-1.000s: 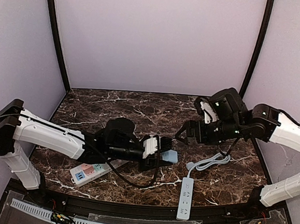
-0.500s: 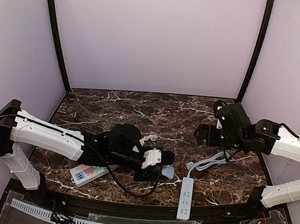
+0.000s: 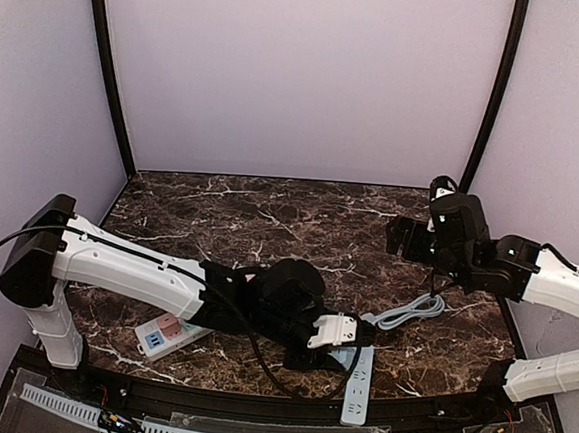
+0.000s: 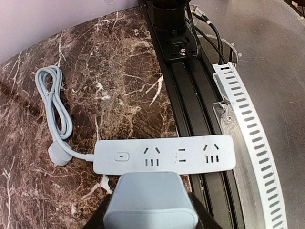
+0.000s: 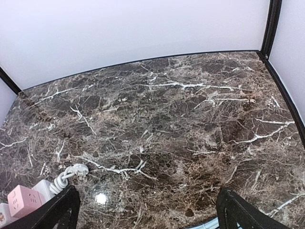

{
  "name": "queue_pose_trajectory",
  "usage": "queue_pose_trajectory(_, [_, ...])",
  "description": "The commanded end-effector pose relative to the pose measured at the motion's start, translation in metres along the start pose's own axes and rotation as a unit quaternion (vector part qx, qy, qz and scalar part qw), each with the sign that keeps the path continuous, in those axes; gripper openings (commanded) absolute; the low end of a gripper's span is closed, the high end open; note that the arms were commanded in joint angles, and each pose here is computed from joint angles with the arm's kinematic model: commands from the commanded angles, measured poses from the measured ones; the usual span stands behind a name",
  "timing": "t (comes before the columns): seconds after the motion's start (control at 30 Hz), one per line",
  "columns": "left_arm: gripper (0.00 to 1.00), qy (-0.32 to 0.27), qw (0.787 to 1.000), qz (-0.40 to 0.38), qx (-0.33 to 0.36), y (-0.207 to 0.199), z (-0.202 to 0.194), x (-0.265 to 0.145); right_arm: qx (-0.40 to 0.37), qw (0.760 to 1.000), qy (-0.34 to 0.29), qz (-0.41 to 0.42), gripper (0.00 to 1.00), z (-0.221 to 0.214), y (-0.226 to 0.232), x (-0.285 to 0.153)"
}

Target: Insert the plug

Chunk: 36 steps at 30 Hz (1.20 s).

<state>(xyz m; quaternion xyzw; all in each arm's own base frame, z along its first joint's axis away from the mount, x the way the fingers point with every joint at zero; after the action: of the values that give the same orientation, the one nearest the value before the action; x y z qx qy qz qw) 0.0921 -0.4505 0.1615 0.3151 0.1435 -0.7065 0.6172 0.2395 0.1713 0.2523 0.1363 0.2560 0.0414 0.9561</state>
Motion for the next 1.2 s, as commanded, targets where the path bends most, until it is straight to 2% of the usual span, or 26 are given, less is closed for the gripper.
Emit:
queue_pose_trajectory(0.0, [0.01,0.037,0.999,-0.01,-0.013,-0.002,0.001,0.009,0.029,0.998,-0.055,0.014,0.99,0.022,0.0,-0.01])
queue_pose_trajectory(0.13, [0.01,0.053,0.998,-0.021,-0.021,-0.003,0.001,0.023,0.041,0.996,-0.071,0.029,0.99,0.026,-0.005,-0.021])
queue_pose_trajectory(0.47, [0.01,0.094,0.994,-0.039,-0.027,0.0,0.003,0.041,0.06,0.992,-0.065,0.09,0.99,0.014,-0.011,-0.034])
queue_pose_trajectory(1.17, [0.01,0.175,0.983,-0.061,0.007,0.0,-0.001,0.063,0.066,0.99,-0.08,0.1,0.99,0.016,-0.023,-0.05])
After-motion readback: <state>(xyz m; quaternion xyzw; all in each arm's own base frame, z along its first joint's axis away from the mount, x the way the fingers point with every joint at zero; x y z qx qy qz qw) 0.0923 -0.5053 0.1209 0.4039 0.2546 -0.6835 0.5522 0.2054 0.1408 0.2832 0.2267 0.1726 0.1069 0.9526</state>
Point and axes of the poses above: each gripper's point midway between its finger pads, its own x axis out along the fingers, its own y axis along the line the jaws close on, z = x × y, the point moved 5 cm from there along -x, back along the fingers, and after that the axes turned 5 degrees about x, right-handed, at the moved point
